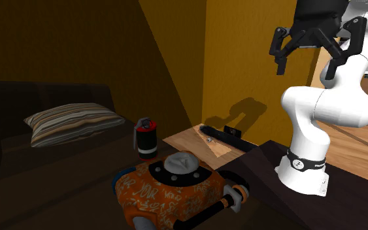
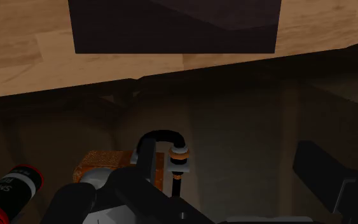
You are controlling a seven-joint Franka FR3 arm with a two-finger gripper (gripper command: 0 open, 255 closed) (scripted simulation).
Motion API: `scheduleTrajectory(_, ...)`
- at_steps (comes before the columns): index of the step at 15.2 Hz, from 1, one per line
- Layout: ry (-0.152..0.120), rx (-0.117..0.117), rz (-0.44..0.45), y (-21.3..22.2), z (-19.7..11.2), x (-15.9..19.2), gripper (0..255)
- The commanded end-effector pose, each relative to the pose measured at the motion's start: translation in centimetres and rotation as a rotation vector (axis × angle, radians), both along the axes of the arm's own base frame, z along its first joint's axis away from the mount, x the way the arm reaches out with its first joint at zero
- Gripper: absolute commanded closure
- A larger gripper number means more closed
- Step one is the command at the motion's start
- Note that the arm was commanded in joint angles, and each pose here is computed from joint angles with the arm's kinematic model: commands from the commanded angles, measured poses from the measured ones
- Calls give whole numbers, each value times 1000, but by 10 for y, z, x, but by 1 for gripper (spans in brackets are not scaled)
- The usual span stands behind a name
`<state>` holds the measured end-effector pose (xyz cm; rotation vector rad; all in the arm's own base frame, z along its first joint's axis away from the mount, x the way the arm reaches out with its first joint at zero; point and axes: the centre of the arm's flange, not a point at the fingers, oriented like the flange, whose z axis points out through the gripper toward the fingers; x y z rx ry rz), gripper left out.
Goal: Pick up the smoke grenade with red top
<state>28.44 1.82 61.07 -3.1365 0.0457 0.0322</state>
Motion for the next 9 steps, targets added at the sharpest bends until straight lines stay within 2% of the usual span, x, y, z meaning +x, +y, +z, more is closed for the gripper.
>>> scheduleTrajectory(1,0,0,0,0,0,0,0)
scheduleTrajectory(9,15,3,35,-82,-31,61,0)
